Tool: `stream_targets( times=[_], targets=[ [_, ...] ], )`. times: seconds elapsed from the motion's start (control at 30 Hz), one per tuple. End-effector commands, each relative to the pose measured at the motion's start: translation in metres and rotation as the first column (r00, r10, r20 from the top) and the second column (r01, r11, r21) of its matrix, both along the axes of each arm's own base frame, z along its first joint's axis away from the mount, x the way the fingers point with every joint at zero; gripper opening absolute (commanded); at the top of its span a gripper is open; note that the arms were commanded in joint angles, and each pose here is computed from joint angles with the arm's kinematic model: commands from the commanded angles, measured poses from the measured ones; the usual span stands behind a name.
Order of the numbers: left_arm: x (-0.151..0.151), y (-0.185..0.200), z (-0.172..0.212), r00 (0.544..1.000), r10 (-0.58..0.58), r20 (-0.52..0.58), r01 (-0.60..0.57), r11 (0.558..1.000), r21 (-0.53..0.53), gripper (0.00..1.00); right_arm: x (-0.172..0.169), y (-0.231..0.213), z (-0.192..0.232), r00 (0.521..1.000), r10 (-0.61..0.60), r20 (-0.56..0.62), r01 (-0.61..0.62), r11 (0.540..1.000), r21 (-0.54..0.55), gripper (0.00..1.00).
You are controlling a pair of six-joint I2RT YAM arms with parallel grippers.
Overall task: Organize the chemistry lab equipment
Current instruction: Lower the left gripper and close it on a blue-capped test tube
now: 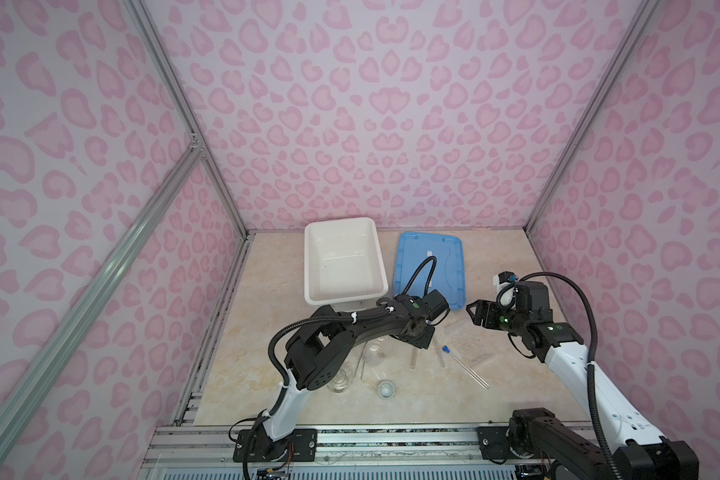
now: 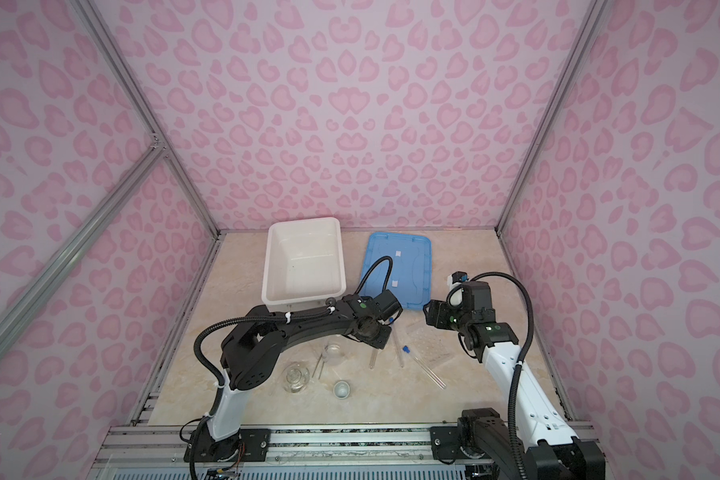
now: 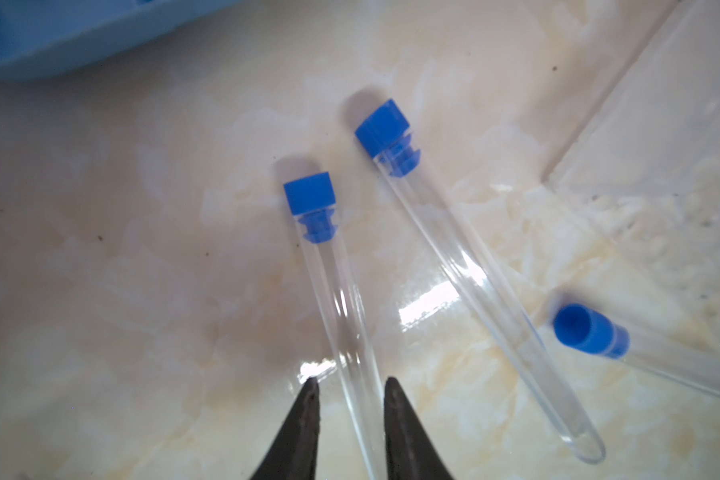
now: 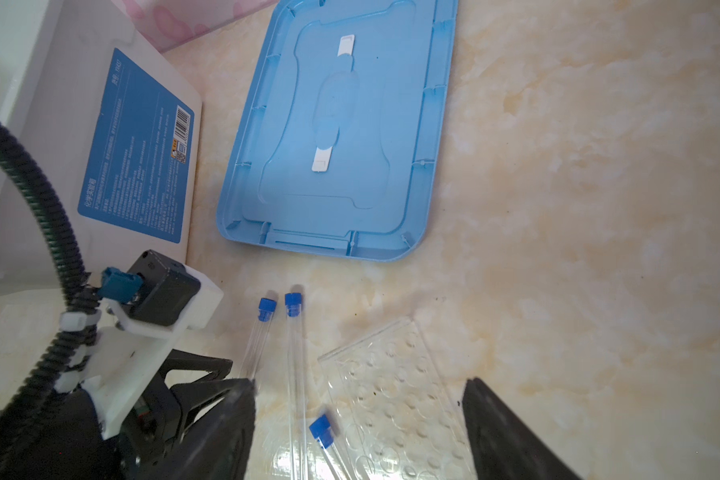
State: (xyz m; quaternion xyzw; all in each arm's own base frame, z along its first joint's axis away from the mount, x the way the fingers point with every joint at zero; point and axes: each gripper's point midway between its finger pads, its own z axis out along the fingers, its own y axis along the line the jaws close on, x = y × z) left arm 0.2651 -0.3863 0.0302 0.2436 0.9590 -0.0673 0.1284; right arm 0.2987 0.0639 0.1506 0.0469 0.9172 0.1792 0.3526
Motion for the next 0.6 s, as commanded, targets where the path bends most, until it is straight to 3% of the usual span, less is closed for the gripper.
stream_targets(
  times=[0.0,0.57],
  targets=[
    [-0.002,0.001,-0.007,1.000,0.003,-0.017,-0.003,1.000,0.022,0.30,0.002,0.000,0.003,1.000,-0.003,0.017,0.003,1.000,0.001,0.79],
    [-0.001,0.001,-0.012,1.000,0.028,-0.012,-0.027,0.999,0.025,0.21,0.002,-0.001,0.005,1.000,-0.006,0.026,0.006,1.000,0.008,0.79]
  ],
)
